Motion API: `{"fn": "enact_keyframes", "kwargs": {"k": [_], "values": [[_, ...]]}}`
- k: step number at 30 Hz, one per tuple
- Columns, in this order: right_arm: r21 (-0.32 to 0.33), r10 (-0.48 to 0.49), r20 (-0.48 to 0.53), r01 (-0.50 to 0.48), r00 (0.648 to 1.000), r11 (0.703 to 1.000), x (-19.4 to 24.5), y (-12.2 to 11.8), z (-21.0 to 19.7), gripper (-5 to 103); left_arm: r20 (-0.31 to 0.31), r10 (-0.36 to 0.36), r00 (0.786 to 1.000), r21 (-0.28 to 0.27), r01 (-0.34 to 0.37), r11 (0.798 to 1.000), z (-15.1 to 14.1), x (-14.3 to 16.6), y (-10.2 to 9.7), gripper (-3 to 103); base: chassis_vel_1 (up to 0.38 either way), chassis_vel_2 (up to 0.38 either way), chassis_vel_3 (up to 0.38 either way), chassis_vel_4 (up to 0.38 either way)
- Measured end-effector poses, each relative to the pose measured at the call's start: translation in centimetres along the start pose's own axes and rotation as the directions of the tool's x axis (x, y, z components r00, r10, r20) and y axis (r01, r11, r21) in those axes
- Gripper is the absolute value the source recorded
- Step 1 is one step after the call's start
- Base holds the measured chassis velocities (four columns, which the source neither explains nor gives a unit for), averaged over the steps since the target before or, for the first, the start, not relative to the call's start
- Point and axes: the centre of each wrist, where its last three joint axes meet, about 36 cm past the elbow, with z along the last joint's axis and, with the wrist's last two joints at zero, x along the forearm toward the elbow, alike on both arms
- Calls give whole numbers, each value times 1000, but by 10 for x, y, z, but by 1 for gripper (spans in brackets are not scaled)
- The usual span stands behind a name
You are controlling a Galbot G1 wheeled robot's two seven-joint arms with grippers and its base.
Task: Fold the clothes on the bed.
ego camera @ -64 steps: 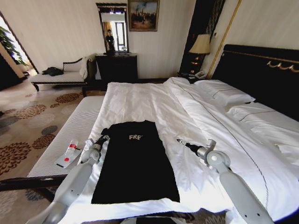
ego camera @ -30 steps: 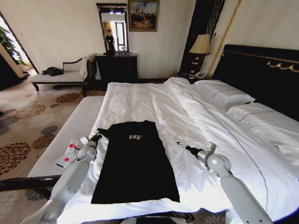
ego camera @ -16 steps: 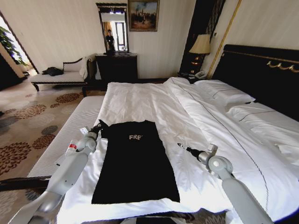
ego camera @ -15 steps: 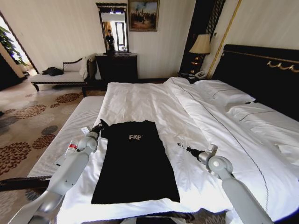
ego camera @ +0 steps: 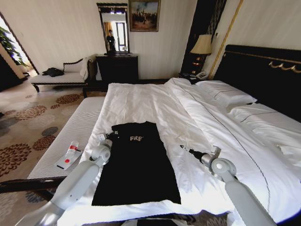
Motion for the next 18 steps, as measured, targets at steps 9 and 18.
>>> {"fn": "enact_keyframes", "kwargs": {"k": [9, 18], "values": [[0, 3, 6, -3, 1000, 1000, 4, -3, -2, 100, -36, 50, 998, -26, -51, 998, 17, 7, -28, 0, 0, 0, 0, 0], [-4, 5, 4, -5, 1000, 1000, 3, -6, -1, 100, -75, 83, 994, -84, -89, 993, 38, 16, -37, 0, 0, 0, 0, 0]]}}
